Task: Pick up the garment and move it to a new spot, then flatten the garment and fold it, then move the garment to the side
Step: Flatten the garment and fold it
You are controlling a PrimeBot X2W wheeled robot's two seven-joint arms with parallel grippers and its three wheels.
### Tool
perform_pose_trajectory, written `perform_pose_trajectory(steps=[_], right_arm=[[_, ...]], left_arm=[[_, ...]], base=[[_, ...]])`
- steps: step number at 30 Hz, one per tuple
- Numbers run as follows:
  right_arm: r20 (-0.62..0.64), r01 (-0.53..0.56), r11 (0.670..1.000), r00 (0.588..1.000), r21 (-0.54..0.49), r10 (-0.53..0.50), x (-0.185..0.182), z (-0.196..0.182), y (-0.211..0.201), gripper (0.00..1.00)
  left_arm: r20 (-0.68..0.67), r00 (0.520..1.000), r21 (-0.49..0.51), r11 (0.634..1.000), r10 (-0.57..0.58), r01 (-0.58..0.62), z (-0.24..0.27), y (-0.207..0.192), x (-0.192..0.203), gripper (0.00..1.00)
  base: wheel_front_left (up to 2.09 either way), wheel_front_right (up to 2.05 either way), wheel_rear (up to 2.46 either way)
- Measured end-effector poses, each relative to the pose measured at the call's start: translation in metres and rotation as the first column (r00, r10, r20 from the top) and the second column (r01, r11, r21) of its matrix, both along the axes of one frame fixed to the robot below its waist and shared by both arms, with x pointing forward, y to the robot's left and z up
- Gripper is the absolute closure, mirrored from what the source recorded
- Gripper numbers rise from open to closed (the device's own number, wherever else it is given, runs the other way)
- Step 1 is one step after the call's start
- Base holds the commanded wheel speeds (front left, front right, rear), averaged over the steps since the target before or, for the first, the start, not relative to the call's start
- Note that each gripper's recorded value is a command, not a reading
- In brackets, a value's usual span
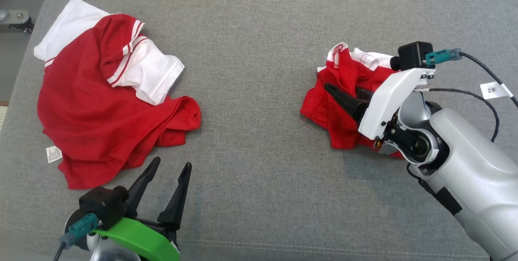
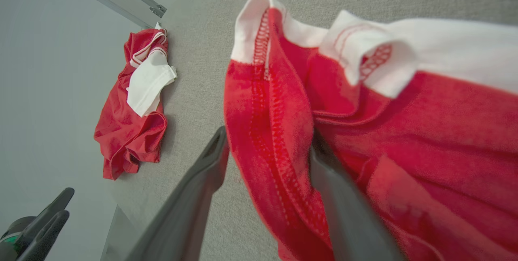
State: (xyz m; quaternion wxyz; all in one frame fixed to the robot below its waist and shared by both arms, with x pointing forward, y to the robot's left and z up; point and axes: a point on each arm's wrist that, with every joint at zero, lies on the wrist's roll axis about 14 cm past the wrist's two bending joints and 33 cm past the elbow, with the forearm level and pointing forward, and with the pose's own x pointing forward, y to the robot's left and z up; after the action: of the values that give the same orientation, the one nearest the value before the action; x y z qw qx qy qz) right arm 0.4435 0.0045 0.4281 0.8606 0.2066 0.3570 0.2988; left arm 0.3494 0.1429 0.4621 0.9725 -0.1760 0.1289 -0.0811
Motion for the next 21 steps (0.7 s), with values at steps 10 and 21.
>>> perform_pose_trajectory(steps=[10, 21], right_arm=[[0.057, -0.101, 0.995, 0.993, 0.006, 0.101, -0.021, 0.019, 0.02, 0.0], [0.169, 0.042, 0.999, 0.985, -0.028, -0.037, 0.003, 0.047, -0.043, 0.0]], left_arm=[[0.008, 1.0, 0.0, 1.0, 0.005, -0.005, 0.001, 0.002, 0.004, 0.0], [0.022, 1.0, -0.027, 0.999, -0.02, 0.021, 0.004, -0.009, 0.008, 0.0]], base=[[0.0, 0.0, 0.0], [0.0, 0.0, 0.0]])
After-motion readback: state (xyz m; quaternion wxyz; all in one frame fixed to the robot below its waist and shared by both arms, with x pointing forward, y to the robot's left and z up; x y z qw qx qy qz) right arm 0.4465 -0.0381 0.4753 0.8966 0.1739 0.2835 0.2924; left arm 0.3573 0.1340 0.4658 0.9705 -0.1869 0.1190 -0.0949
